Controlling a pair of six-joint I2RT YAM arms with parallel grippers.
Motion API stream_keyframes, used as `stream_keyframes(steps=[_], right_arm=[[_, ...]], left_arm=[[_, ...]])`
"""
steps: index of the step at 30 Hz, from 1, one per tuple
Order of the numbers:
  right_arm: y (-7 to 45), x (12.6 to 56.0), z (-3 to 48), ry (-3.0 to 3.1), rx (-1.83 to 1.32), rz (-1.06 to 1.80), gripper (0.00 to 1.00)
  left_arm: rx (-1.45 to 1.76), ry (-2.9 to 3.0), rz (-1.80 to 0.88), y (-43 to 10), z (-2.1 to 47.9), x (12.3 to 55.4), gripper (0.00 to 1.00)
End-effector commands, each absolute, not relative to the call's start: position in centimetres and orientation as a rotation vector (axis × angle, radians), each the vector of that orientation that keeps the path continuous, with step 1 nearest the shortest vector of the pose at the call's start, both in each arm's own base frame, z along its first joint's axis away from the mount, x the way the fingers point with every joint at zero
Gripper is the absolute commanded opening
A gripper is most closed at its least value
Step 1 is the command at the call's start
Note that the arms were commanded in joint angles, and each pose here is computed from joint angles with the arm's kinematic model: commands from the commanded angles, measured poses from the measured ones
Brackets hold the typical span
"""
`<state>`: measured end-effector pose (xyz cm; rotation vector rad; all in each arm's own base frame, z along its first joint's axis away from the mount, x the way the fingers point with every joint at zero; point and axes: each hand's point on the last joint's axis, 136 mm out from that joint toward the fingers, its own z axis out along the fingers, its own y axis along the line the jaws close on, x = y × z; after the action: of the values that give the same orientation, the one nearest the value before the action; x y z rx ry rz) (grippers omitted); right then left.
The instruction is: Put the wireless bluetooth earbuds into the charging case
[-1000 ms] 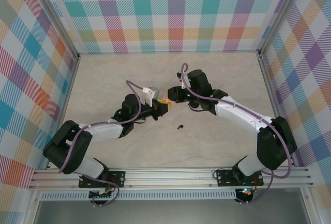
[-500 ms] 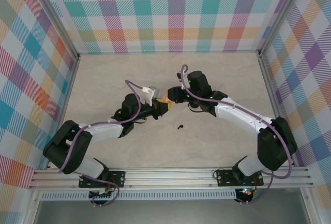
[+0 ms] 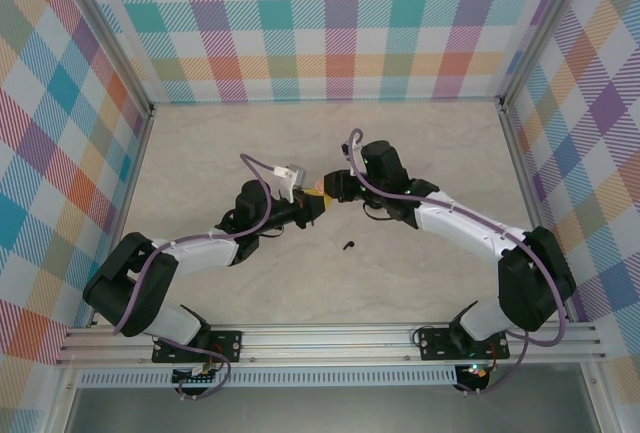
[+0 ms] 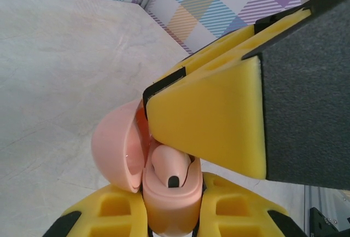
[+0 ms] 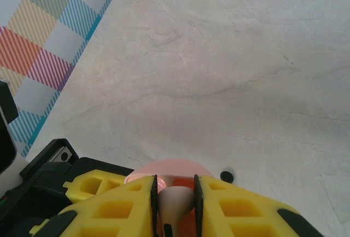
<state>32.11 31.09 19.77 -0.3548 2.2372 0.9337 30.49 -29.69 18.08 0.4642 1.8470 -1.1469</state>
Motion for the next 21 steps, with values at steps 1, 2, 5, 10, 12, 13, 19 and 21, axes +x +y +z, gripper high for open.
stream_keyframes(steps=[1, 2, 5, 10, 12, 13, 19, 21], right_arm=[[31.1, 30.9, 19.6, 2.254, -0.368, 0.948, 0.27], [31.1, 30.9, 19.6, 2.256, -0.367, 0.947, 0.27], [30.8, 30.8, 19.8, 2.258, -0.363, 0.937, 0.32], [30.5, 30.8, 20.3, 2.263, -0.360, 0.912, 0.40], [30.3, 30.9, 20.7, 2.259, -0.355, 0.901, 0.43], [30.2, 30.9, 20.8, 2.260, -0.353, 0.892, 0.45], [28.9, 31.0, 21.7, 2.251, -0.335, 0.821, 0.47], [28.5, 31.0, 22.1, 2.247, -0.335, 0.801, 0.47]], left_arm=[[0.482, 1.745, -1.151, -30.3, 21.2, 30.8, 0.12], [0.491, 1.743, -1.147, -30.3, 21.2, 30.7, 0.12], [0.505, 1.746, -1.134, -30.3, 21.1, 30.6, 0.12], [0.530, 1.755, -1.113, -30.1, 21.0, 30.4, 0.12], [0.541, 1.763, -1.099, -30.0, 20.8, 30.3, 0.12], [0.546, 1.766, -1.091, -30.0, 20.7, 30.2, 0.12], [0.584, 1.784, -1.043, -29.5, 20.3, 29.9, 0.11], [0.601, 1.786, -1.028, -29.4, 20.2, 29.7, 0.11]])
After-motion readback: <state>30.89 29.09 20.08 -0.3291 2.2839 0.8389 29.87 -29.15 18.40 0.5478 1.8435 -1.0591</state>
